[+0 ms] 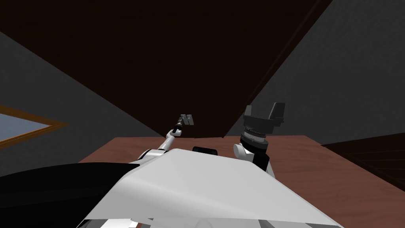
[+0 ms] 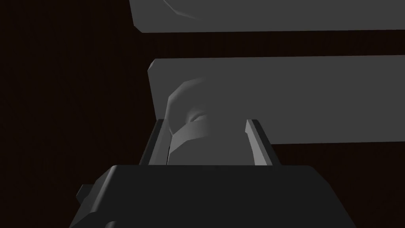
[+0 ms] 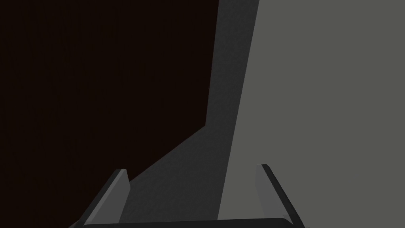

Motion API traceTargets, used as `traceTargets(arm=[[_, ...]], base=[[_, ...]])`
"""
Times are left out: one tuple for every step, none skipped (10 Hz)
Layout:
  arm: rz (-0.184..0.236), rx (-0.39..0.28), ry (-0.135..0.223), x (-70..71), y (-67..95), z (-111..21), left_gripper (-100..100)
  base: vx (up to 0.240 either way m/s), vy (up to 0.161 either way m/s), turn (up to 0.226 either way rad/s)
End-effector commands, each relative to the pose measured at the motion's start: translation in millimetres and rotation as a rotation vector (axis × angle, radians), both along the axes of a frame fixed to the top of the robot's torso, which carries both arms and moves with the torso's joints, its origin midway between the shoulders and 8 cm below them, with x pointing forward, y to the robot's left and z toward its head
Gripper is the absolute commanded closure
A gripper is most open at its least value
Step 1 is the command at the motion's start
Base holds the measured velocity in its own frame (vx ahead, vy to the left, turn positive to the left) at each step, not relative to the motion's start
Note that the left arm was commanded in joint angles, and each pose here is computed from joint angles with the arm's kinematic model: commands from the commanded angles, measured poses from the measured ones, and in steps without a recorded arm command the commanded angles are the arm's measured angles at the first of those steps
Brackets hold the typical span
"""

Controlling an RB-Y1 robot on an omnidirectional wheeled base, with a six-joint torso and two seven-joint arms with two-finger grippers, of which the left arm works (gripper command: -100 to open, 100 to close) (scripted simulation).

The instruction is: Pull the door open

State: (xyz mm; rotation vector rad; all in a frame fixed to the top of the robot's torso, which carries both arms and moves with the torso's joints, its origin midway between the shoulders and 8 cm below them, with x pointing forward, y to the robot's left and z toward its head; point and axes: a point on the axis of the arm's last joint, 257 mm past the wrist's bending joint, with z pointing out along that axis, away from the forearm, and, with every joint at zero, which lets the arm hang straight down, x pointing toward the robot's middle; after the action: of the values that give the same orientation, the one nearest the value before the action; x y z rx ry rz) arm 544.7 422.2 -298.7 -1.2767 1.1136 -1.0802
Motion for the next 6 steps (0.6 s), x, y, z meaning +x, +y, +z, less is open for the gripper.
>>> traceTargets(arm=[[0.006, 0.001, 0.0, -1.0, 4.4, 0.6, 100], [0.006, 0.001, 0.0, -1.0, 4.4, 0.6, 100], [0.023, 0.009, 0.015, -8.0, 16.5, -4.7, 100], [0.03, 0.012, 0.02, -10.8, 22.2, -6.0, 100], [0.037, 0.015, 0.024, -13.4, 27.2, -7.3, 100], [0.049, 0.021, 0.032, -18.5, 36.9, -9.5, 100]], base=[[0.0, 0.0, 0.0], [0.0, 0.0, 0.0], [-0.068, 0.066, 0.082], [-0.13, 0.088, 0.066], [-0.139, 0.115, 0.171], [-0.122, 0.133, 0.164]])
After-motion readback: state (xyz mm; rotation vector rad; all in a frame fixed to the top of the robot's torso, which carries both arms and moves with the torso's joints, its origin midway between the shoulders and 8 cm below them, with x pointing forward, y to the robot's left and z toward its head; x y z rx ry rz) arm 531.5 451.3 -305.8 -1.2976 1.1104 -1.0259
